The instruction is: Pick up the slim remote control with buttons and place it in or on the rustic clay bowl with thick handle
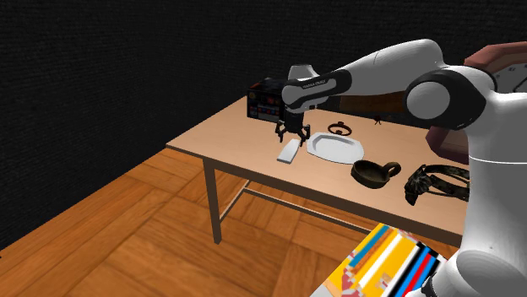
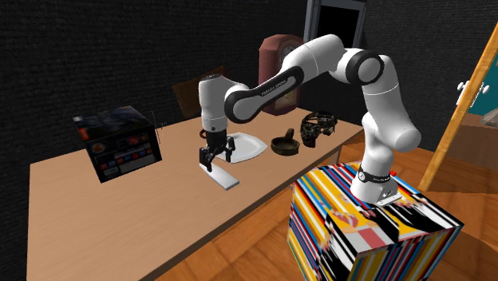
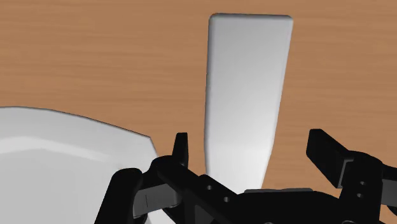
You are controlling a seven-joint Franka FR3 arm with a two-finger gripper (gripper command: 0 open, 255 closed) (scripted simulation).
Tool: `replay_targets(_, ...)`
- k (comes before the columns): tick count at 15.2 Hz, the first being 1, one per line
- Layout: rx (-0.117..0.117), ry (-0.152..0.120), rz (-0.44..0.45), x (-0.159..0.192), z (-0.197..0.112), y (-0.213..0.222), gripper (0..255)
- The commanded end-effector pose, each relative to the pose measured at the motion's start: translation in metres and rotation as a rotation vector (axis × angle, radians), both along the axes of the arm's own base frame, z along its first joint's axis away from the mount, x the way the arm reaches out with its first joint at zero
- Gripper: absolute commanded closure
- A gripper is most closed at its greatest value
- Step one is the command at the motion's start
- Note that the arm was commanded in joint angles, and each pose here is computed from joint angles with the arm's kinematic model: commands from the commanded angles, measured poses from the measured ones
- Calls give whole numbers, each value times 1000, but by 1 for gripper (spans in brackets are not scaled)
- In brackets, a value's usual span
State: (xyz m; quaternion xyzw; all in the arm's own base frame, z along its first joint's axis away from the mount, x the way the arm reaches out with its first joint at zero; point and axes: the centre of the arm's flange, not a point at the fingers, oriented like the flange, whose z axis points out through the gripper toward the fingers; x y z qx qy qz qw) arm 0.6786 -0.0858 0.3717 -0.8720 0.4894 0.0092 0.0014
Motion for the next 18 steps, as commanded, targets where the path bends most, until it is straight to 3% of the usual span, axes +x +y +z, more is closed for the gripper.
replay_targets(1, -9, -4, -56, 12, -4, -15, 0)
replay_targets(9, -9, -4, -56, 11, -44, -15, 0)
replay_targets(16, -9, -3, -56, 11, -44, -15, 0)
replay_targets(17, -9, -3, -56, 11, -44, -15, 255)
replay_targets(18, -9, -3, -56, 11, -44, -15, 255)
